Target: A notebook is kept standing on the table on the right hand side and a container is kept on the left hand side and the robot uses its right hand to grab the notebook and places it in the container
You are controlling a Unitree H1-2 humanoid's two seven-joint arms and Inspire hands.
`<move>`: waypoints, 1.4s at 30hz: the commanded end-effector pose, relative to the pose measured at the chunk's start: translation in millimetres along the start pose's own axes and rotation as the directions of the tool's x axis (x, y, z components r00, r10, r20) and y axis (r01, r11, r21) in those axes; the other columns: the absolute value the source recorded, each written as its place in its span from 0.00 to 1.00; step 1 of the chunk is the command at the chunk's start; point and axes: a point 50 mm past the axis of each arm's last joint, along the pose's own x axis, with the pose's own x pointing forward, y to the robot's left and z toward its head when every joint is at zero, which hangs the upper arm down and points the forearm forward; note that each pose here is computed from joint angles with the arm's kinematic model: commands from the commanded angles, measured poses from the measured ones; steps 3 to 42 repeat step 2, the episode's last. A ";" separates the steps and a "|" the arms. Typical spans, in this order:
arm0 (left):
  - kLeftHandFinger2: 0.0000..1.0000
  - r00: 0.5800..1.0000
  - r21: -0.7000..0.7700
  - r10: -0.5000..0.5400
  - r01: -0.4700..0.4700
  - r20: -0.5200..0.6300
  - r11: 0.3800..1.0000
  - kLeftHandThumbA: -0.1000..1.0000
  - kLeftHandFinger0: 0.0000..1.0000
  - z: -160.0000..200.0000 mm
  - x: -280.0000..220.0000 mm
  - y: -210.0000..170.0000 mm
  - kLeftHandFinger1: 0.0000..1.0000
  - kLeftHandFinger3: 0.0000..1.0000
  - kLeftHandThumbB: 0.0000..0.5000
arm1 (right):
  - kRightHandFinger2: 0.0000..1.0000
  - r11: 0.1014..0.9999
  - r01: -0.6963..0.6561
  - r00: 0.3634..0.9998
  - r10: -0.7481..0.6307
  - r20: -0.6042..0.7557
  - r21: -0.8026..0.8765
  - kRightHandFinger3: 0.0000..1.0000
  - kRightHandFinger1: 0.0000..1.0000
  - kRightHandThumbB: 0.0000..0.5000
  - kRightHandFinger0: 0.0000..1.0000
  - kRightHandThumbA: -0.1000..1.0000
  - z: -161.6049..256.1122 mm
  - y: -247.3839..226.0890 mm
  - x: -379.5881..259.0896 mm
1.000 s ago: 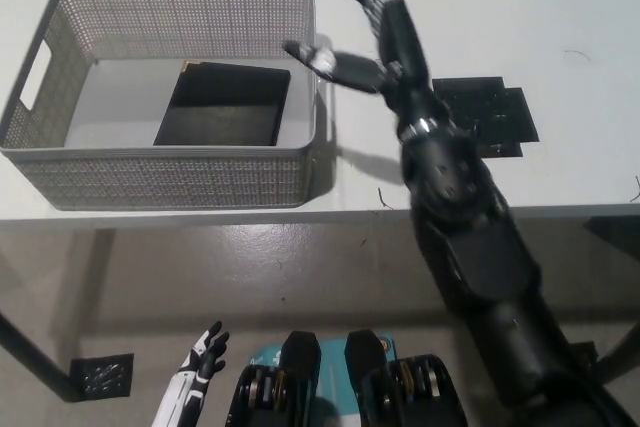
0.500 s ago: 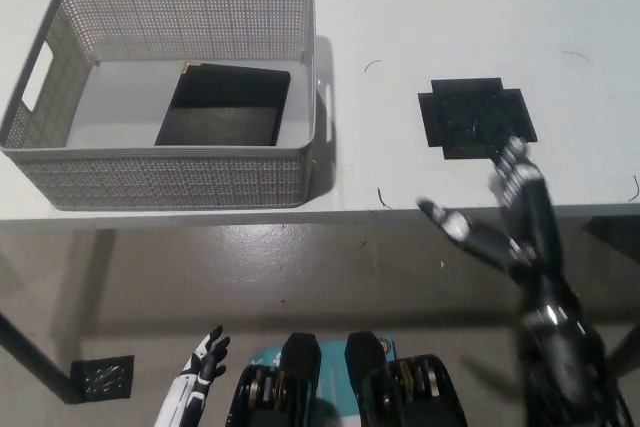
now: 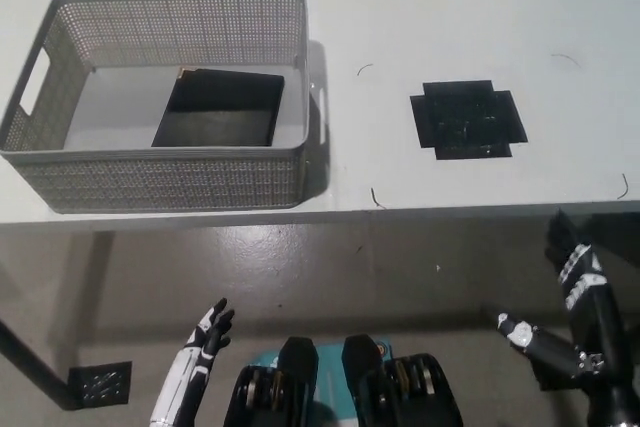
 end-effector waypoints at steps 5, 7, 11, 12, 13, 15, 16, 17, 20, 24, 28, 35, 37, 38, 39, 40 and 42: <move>1.00 0.998 0.003 0.003 -0.003 0.056 1.000 1.00 1.00 12.8 10.5 0.5 1.00 1.00 0.54 | 1.00 0.999 -0.035 0.999 0.035 -0.015 -0.016 1.00 1.00 0.37 1.00 0.95 -11.1 2.2 7.1; 1.00 0.998 0.003 0.003 -0.003 0.056 1.000 1.00 1.00 12.8 10.5 0.5 1.00 1.00 0.54 | 1.00 0.999 -0.035 0.999 0.035 -0.015 -0.016 1.00 1.00 0.37 1.00 0.95 -11.1 2.2 7.1; 1.00 0.998 0.003 0.003 -0.003 0.056 1.000 1.00 1.00 12.8 10.5 0.5 1.00 1.00 0.54 | 1.00 0.999 -0.035 0.999 0.035 -0.015 -0.016 1.00 1.00 0.37 1.00 0.95 -11.1 2.2 7.1; 1.00 0.998 0.003 0.003 -0.003 0.056 1.000 1.00 1.00 12.8 10.5 0.5 1.00 1.00 0.54 | 1.00 0.999 -0.035 0.999 0.035 -0.015 -0.016 1.00 1.00 0.37 1.00 0.95 -11.1 2.2 7.1; 1.00 0.998 0.003 0.003 -0.003 0.056 1.000 1.00 1.00 12.8 10.5 0.5 1.00 1.00 0.54 | 1.00 0.999 -0.035 0.999 0.035 -0.015 -0.016 1.00 1.00 0.37 1.00 0.95 -11.1 2.2 7.1; 1.00 0.998 0.003 0.003 -0.003 0.056 1.000 1.00 1.00 12.8 10.5 0.5 1.00 1.00 0.54 | 1.00 0.999 -0.035 0.999 0.035 -0.015 -0.016 1.00 1.00 0.37 1.00 0.95 -11.1 2.2 7.1; 1.00 0.998 0.003 0.003 -0.003 0.056 1.000 1.00 1.00 12.8 10.5 0.5 1.00 1.00 0.54 | 1.00 0.999 -0.035 0.999 0.035 -0.015 -0.016 1.00 1.00 0.37 1.00 0.95 -11.1 2.2 7.1; 1.00 0.998 0.003 0.003 -0.003 0.056 1.000 1.00 1.00 12.8 10.5 0.5 1.00 1.00 0.54 | 1.00 0.999 -0.035 0.999 0.035 -0.015 -0.016 1.00 1.00 0.37 1.00 0.95 -11.1 2.2 7.1; 1.00 0.998 0.003 0.003 -0.003 0.056 1.000 1.00 1.00 12.8 10.5 0.5 1.00 1.00 0.54 | 1.00 0.999 -0.035 0.999 0.035 -0.015 -0.016 1.00 1.00 0.37 1.00 0.95 -11.1 2.2 7.1; 1.00 0.998 0.003 0.003 -0.003 0.056 1.000 1.00 1.00 12.8 10.5 0.5 1.00 1.00 0.54 | 1.00 0.999 -0.035 0.999 0.035 -0.015 -0.016 1.00 1.00 0.37 1.00 0.95 -11.1 2.2 7.1; 1.00 0.998 0.003 0.003 -0.003 0.056 1.000 1.00 1.00 12.8 10.5 0.5 1.00 1.00 0.54 | 1.00 0.999 -0.035 0.999 0.035 -0.015 -0.016 1.00 1.00 0.37 1.00 0.95 -11.1 2.2 7.1; 1.00 0.998 0.003 0.003 -0.003 0.056 1.000 1.00 1.00 12.8 10.5 0.5 1.00 1.00 0.54 | 1.00 0.999 -0.035 0.999 0.035 -0.015 -0.016 1.00 1.00 0.37 1.00 0.95 -11.1 2.2 7.1; 1.00 0.998 0.003 0.003 -0.003 0.056 1.000 1.00 1.00 12.8 10.5 0.5 1.00 1.00 0.54 | 1.00 0.999 -0.035 0.999 0.035 -0.015 -0.016 1.00 1.00 0.37 1.00 0.95 -11.1 2.2 7.1; 1.00 0.998 0.003 0.003 -0.003 0.056 1.000 1.00 1.00 12.8 10.5 0.5 1.00 1.00 0.54 | 1.00 0.999 -0.035 0.999 0.035 -0.015 -0.016 1.00 1.00 0.37 1.00 0.95 -11.1 2.2 7.1; 1.00 0.998 0.003 0.003 -0.003 0.056 1.000 1.00 1.00 12.8 10.5 0.5 1.00 1.00 0.54 | 1.00 0.999 -0.035 0.999 0.035 -0.015 -0.016 1.00 1.00 0.37 1.00 0.95 -11.1 2.2 7.1; 1.00 0.998 0.003 0.003 -0.003 0.056 1.000 1.00 1.00 12.8 10.5 0.5 1.00 1.00 0.54 | 1.00 0.999 -0.035 0.999 0.035 -0.015 -0.016 1.00 1.00 0.37 1.00 0.95 -11.1 2.2 7.1; 1.00 0.998 0.003 0.003 -0.003 0.056 1.000 1.00 1.00 12.8 10.5 0.5 1.00 1.00 0.54 | 1.00 0.999 -0.035 0.999 0.035 -0.015 -0.016 1.00 1.00 0.37 1.00 0.95 -11.1 2.2 7.1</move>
